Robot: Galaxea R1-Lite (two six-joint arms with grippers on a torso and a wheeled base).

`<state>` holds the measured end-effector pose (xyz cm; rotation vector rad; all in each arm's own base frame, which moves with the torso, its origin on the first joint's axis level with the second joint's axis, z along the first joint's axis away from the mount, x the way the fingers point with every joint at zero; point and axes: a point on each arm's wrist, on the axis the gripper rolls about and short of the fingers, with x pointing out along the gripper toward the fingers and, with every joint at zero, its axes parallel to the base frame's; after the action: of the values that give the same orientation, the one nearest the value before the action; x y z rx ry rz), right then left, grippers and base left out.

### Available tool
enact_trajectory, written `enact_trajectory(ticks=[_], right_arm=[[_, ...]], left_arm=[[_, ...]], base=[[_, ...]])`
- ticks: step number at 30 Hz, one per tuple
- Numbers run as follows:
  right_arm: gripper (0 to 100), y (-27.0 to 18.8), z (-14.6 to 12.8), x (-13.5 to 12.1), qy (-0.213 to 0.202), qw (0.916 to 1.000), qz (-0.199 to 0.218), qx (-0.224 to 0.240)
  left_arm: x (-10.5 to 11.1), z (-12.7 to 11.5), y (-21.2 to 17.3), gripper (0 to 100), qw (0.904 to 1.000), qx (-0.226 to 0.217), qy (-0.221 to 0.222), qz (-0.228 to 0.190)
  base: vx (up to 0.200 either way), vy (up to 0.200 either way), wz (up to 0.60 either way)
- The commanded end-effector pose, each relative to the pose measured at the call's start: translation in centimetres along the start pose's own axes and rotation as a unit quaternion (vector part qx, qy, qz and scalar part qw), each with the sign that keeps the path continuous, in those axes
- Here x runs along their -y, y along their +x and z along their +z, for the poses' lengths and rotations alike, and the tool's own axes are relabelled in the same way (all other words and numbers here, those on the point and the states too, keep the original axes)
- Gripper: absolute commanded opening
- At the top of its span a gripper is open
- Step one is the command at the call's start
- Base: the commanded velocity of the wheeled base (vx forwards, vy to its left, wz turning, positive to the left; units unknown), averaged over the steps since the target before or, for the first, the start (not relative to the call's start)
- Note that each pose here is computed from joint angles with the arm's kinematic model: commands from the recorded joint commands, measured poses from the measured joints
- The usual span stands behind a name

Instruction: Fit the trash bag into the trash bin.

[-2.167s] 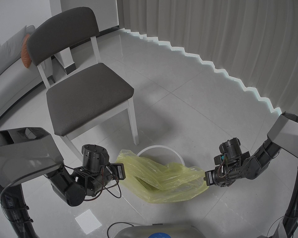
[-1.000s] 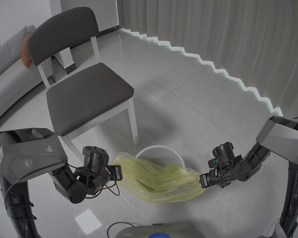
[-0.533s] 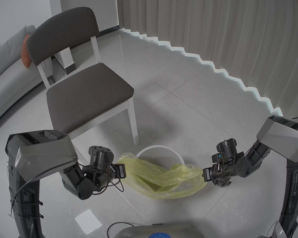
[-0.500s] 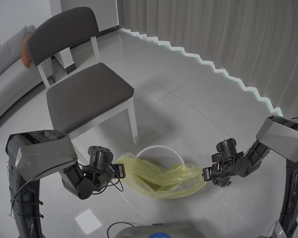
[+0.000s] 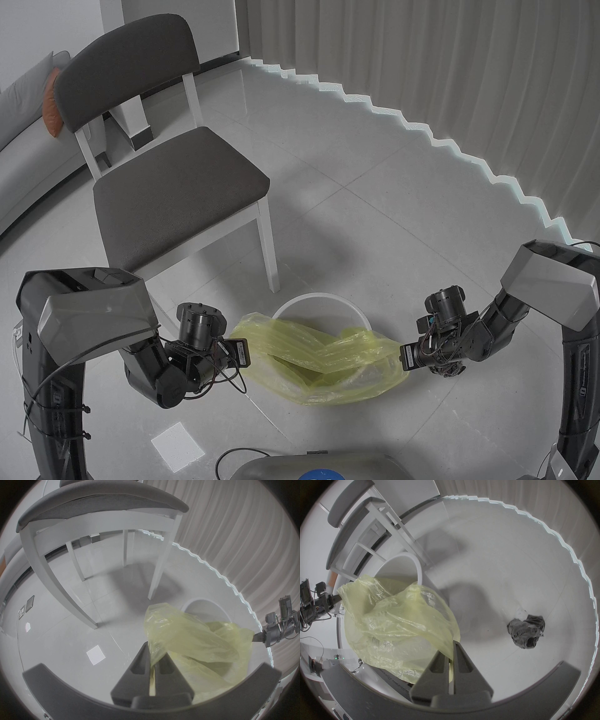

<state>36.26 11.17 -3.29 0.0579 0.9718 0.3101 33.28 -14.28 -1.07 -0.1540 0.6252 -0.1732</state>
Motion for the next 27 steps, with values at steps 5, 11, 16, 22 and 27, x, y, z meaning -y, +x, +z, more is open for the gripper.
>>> enact_trajectory(ticks=[5,11,16,22,27], right_arm=[[0,0.5,-0.8,-0.2,-0.003,1.0,0.001,-0.008],[0,0.4,0.1,0.0,-0.002,0.9999,0.001,0.01],[0,0.5,0.4,1.2,-0.004,0.9999,-0.007,0.013],[100,0.3,-0.1,1.8,-0.022,0.9997,-0.009,0.008],[100,-1.8,0.5,1.3,-0.027,0.9993,0.014,0.022]], left_arm=[[-0.1,-1.7,1.3,0,1.0,0.002,0.006,-0.002],[0.0,-0.9,1.8,0,0.9999,0.015,0.003,-0.005],[0.3,-0.9,2.2,0,0.9998,0.018,0.004,-0.008],[0.4,-0.6,2.3,0,0.9997,0.024,0.003,-0.009],[0.7,-0.2,2.3,0,0.9994,0.032,0.004,-0.014]], base=[[0.0,0.0,0.0],[0.0,0.0,0.0],[0.0,0.0,0.0],[0.0,0.0,0.0],[0.0,0.0,0.0]])
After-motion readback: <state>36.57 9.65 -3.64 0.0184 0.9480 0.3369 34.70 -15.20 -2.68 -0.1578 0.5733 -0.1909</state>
